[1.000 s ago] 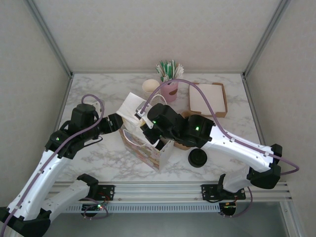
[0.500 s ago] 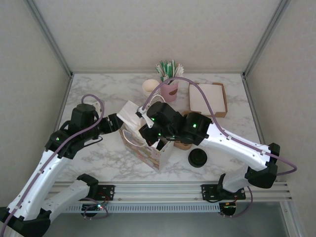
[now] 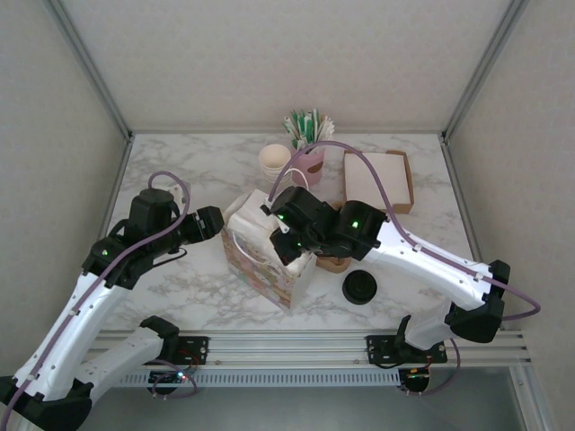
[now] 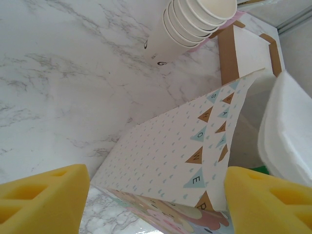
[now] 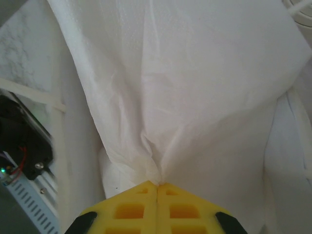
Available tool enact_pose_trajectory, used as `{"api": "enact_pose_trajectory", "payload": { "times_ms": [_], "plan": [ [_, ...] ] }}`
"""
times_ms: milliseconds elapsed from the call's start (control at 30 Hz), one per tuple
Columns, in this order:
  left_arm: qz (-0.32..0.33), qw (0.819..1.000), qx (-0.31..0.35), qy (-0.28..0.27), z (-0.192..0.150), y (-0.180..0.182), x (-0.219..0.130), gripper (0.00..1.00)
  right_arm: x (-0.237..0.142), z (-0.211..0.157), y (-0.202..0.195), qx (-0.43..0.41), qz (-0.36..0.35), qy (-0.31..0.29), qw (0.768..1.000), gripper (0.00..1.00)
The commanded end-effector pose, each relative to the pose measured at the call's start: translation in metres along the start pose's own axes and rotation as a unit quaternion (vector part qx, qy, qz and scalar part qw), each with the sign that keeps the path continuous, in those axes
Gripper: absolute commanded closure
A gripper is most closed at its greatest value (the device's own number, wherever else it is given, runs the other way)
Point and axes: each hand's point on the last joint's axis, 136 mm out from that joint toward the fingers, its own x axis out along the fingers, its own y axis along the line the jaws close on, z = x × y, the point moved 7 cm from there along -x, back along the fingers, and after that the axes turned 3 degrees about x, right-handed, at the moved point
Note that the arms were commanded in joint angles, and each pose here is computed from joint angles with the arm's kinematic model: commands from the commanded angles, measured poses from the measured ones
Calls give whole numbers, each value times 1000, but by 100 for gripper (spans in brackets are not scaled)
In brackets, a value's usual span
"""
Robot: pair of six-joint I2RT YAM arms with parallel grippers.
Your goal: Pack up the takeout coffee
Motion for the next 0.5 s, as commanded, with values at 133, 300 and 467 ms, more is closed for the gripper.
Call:
{"api": "enact_pose_trajectory", "payload": {
  "times_ms": [133, 300, 467],
  "plan": [
    [0, 1000, 2, -4, 1, -1, 0, 27, 6, -4, -10, -16, -54, 39, 998, 100],
    [0, 1000, 2, -3, 1, -2, 0, 27, 18, -2, -5, -26, -48, 60, 997, 100],
    [1, 1000, 4, -5, 1, -1, -1, 27, 28, 4, 2, -35, -40, 78, 996, 100]
  ]
}}
